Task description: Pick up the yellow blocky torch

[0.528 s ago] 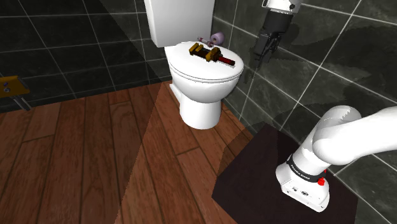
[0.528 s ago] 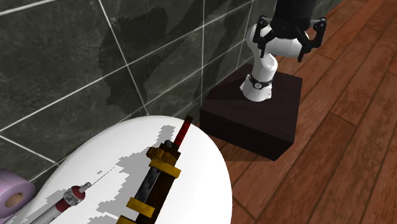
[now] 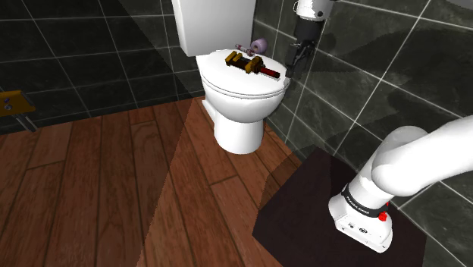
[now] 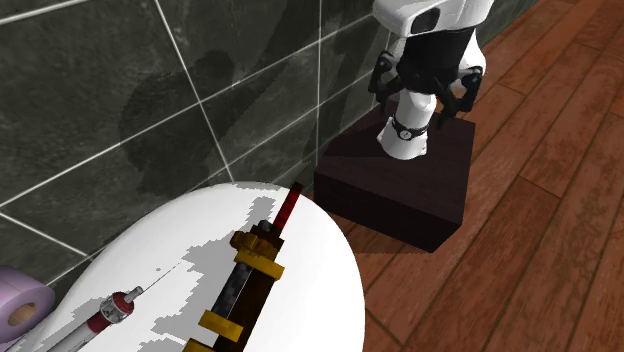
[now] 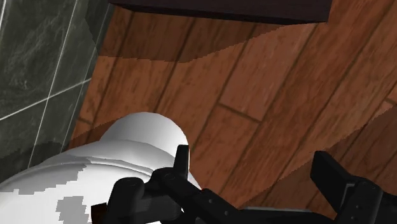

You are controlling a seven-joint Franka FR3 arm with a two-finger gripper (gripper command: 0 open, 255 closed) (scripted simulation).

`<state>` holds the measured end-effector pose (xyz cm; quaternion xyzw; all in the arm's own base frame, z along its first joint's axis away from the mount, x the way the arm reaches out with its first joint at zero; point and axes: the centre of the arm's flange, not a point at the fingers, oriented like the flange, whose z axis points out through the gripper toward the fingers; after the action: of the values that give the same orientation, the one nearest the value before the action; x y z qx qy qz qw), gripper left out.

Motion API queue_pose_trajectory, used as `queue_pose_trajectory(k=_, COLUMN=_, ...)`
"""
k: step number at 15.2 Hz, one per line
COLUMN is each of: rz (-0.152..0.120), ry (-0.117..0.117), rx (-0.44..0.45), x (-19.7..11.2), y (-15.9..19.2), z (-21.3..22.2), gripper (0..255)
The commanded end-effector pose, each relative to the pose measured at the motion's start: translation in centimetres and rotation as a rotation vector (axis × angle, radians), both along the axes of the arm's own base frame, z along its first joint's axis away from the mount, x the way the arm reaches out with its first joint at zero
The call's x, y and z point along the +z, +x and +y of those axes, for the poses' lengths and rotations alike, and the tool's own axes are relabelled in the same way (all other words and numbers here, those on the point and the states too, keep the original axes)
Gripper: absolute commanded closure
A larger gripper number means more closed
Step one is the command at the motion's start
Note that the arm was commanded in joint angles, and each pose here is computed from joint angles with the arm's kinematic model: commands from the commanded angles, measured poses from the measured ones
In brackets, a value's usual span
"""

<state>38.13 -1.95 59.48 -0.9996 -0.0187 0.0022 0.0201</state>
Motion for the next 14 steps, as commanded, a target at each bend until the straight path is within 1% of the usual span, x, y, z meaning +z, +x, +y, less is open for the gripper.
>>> queue_pose_trajectory(k=1, rz=-0.001, ry=-0.036, rx=0.001, x=-0.8, y=2.4, z=-0.9, gripper=0)
queue_pose_trajectory(k=14, rz=-0.007, ry=-0.259, rx=0.000, x=-4.6, y=16.9, z=-5.6, gripper=0)
